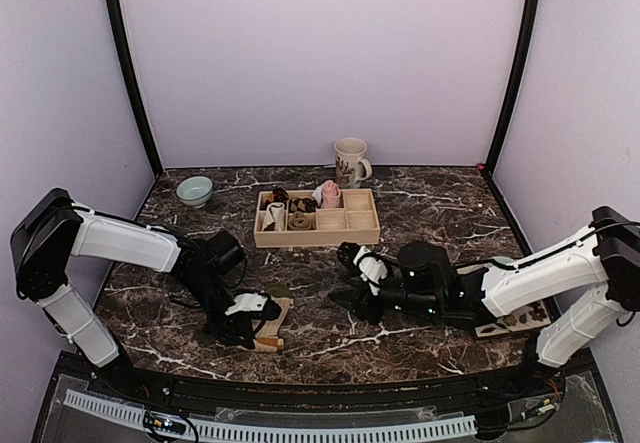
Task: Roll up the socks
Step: Roll the sock at the center of the board.
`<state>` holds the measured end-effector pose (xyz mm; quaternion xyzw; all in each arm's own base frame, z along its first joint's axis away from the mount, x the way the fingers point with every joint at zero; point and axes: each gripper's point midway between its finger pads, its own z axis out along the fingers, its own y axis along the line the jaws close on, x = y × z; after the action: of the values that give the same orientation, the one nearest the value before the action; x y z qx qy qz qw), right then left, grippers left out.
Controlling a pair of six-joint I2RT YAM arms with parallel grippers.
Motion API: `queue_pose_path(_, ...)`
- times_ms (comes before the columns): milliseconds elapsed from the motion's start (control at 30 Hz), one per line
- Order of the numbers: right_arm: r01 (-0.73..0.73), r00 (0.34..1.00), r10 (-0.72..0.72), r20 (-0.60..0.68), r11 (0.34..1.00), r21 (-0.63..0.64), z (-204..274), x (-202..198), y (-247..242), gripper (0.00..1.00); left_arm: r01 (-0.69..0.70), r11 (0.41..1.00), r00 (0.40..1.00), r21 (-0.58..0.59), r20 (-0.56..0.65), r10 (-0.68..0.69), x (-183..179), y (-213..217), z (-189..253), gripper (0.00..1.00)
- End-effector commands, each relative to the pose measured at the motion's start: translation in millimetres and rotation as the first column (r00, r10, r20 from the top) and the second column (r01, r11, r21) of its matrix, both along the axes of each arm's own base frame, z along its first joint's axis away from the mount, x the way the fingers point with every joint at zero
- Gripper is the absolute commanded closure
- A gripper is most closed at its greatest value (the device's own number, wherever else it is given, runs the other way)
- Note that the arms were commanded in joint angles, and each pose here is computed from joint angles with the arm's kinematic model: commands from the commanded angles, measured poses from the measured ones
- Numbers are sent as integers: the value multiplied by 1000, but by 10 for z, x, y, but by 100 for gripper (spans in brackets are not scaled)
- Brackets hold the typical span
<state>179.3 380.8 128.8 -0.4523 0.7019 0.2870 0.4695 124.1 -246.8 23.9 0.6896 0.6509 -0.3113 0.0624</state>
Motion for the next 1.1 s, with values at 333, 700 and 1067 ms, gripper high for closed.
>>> queue_pose_path(333,213,958,-168,-234,959,185,145,742,318,58,5,989,1000,151,-16,-3,-128,316,-155,100)
queue_pose_path(700,153,905,-43,-423,961,230,-168,952,1003,75,6,985,1000,170,-14,-4,-174,390,-206,100)
queue_pose_path(1067,69,856,61,-513,971,230,-315,921,1403,88,5,988,1000,157,-18,-3,-161,358,-201,100)
